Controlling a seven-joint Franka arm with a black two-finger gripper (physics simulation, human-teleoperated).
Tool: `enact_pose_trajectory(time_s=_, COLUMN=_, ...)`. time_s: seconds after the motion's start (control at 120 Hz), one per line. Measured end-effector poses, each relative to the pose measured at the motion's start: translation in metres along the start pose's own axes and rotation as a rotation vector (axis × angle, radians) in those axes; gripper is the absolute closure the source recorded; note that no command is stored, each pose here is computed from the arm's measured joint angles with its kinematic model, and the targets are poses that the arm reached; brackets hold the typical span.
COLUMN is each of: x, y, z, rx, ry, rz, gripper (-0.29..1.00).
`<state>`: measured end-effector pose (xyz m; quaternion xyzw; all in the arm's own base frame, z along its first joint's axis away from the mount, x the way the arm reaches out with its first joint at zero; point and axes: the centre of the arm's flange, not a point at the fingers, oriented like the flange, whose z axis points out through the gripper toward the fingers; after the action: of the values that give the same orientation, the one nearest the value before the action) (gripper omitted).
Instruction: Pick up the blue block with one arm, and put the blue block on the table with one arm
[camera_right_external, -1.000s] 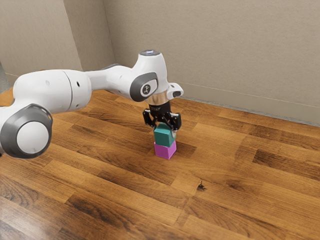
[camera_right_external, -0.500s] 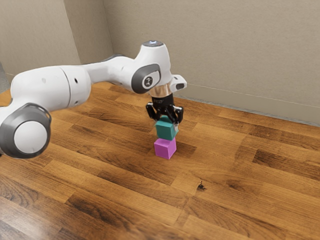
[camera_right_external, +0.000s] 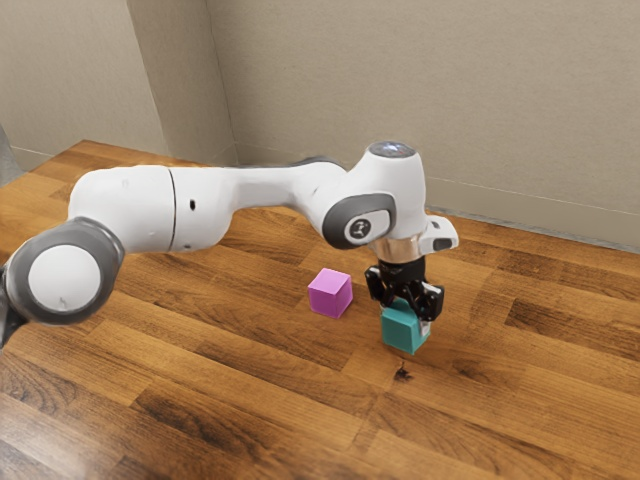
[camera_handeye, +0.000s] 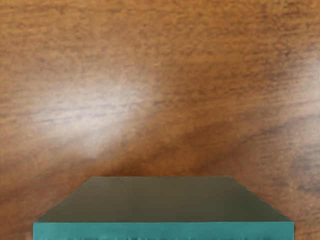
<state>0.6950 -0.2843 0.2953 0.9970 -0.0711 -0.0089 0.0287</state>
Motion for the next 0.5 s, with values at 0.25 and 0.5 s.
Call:
enact_pose_trajectory(time_s=0.25, x=0.007, y=-0.005, z=0.018, rx=-0.021, ry=0.031, rz=-0.06, gripper=0.14)
enact_pose_trajectory(time_s=0.5, x=-0.019, y=-0.107, z=-0.122, rx=-0.022, ry=0.023, rz=-0.352, gripper=0.04)
